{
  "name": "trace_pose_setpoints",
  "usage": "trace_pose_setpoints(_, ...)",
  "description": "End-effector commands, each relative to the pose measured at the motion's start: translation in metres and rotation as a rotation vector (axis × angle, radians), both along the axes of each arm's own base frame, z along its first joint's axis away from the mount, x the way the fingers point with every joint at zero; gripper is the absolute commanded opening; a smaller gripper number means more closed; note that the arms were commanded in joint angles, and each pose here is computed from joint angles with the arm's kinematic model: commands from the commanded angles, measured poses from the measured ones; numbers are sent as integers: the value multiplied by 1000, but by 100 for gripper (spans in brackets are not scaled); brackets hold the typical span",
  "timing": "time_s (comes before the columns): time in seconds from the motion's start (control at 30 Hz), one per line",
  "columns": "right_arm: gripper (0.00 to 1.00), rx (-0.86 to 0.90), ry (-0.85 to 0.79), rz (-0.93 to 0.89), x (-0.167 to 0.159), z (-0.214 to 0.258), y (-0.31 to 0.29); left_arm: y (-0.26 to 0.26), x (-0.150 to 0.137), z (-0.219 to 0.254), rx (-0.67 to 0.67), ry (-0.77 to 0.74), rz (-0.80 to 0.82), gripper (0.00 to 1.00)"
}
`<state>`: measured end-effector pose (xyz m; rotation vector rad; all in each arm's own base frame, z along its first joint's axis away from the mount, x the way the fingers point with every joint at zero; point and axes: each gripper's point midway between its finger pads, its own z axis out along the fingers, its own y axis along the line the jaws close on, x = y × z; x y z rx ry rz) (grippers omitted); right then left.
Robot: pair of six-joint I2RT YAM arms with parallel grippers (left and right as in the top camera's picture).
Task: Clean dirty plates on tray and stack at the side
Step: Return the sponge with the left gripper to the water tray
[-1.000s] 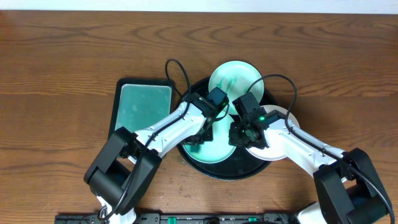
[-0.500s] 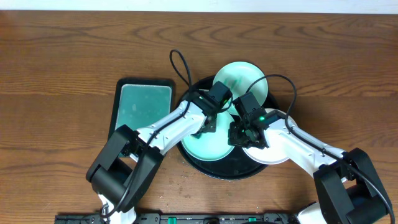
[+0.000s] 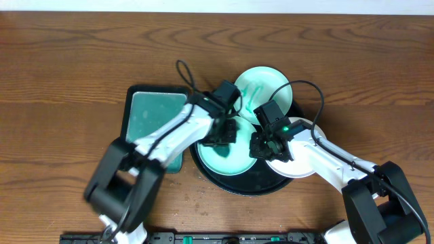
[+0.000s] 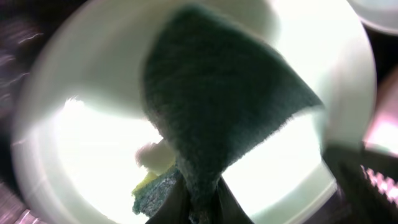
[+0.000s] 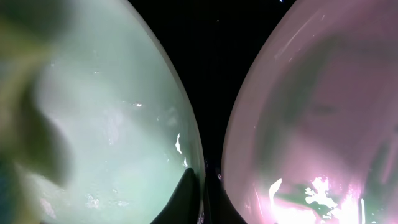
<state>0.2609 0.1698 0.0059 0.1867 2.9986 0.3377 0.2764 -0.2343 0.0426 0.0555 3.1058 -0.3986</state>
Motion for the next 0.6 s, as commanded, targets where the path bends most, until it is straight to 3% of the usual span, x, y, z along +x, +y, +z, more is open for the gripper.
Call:
trace_pose_setpoints(0.0,1,-44,-11,-1,1,-2,-7,36,18,63,36,-185,68,7)
trace_pose_setpoints(0.23,1,-43,-20,17,2,-1,-6,155,30,116,427,-422,243,8)
trace_pose_setpoints(0.43,1,-45,-36,61,4,-1,-5,194,29,59,502,-300,324,7)
trace_pose_setpoints(0.57,1,-53,-23,62,1,-2,-7,197,30,24,450,-192,356,8)
